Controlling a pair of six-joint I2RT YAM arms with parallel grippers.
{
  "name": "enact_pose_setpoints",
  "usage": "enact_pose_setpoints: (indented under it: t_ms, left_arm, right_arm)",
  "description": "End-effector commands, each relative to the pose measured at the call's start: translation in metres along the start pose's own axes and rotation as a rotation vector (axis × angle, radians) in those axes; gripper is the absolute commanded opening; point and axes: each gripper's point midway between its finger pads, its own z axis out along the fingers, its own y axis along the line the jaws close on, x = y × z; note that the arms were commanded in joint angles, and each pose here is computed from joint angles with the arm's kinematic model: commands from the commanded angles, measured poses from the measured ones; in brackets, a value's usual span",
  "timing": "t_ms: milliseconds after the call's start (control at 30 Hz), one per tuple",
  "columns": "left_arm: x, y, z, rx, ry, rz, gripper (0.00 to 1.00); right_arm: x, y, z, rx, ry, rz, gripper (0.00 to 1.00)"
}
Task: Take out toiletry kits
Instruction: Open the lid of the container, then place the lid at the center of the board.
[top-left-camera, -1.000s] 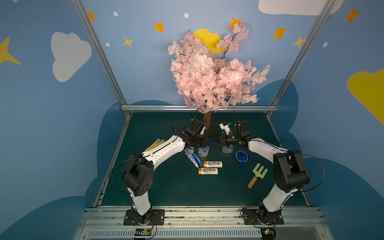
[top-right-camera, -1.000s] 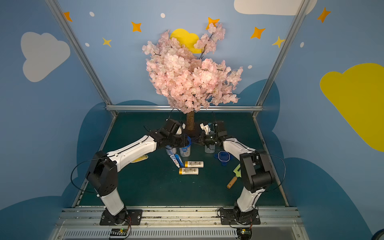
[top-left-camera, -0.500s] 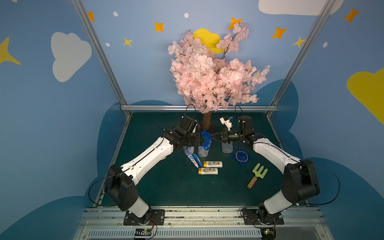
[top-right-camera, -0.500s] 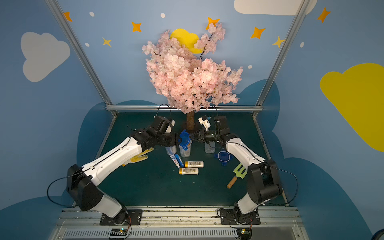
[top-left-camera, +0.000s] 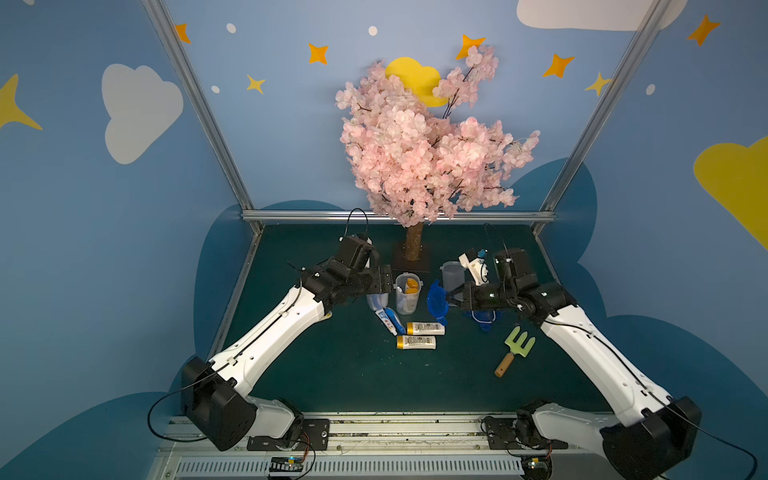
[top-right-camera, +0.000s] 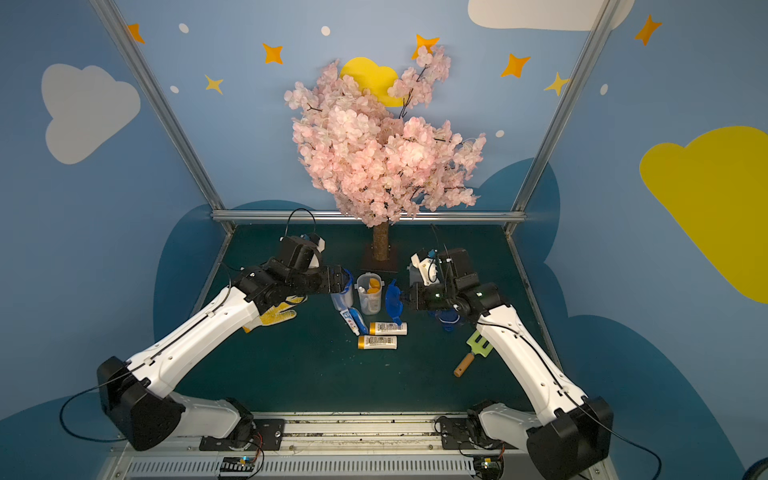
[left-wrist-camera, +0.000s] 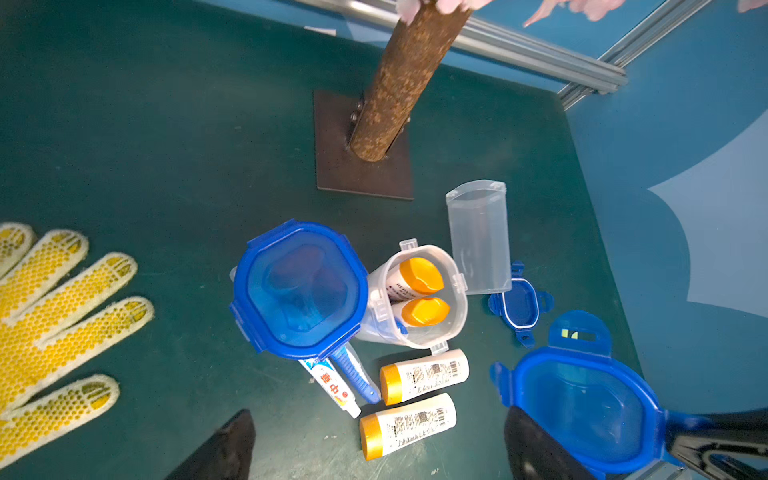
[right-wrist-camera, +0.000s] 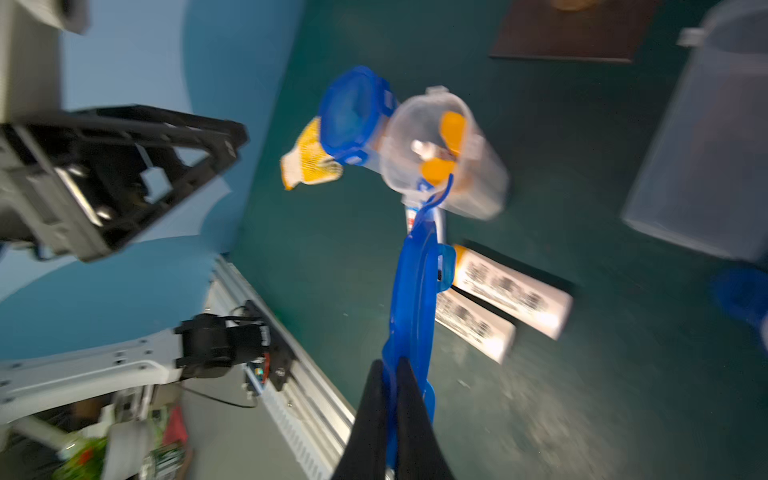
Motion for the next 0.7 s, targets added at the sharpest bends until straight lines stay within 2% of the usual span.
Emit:
enact_pose_setpoints:
  t_ms: [0,67,300,533,667]
  left_arm:
    - [0.003,0.005,0.001,-0.012,0.021,0.017,0.98]
    - [0.004,0.005,0.003,-0.012,0.028,0.018,0.99]
    - [0.009,0.004,0.011,-0.004,0.066,0.015,0.98]
    - [0.012,0.002,0.014,0.001,0.092,0.014,0.94]
    - [0.014,-0.002,0.017,0.017,0.110,0.011,0.91]
  right_arm:
    - [0.057,-0.087,-0.020,0.461,0.162,-0.012,0.00]
    - [0.066,-0.105,-0.023,0.553,0.173,-0.016,0.00]
    - [0.077,-0.127,-0.004,0.633,0.202,0.055,0.00]
    - [0.100,-0.129,0.032,0.711,0.340,0.024,0.00]
    - [0.117,-0.120,0.061,0.657,0.447,-0.001,0.00]
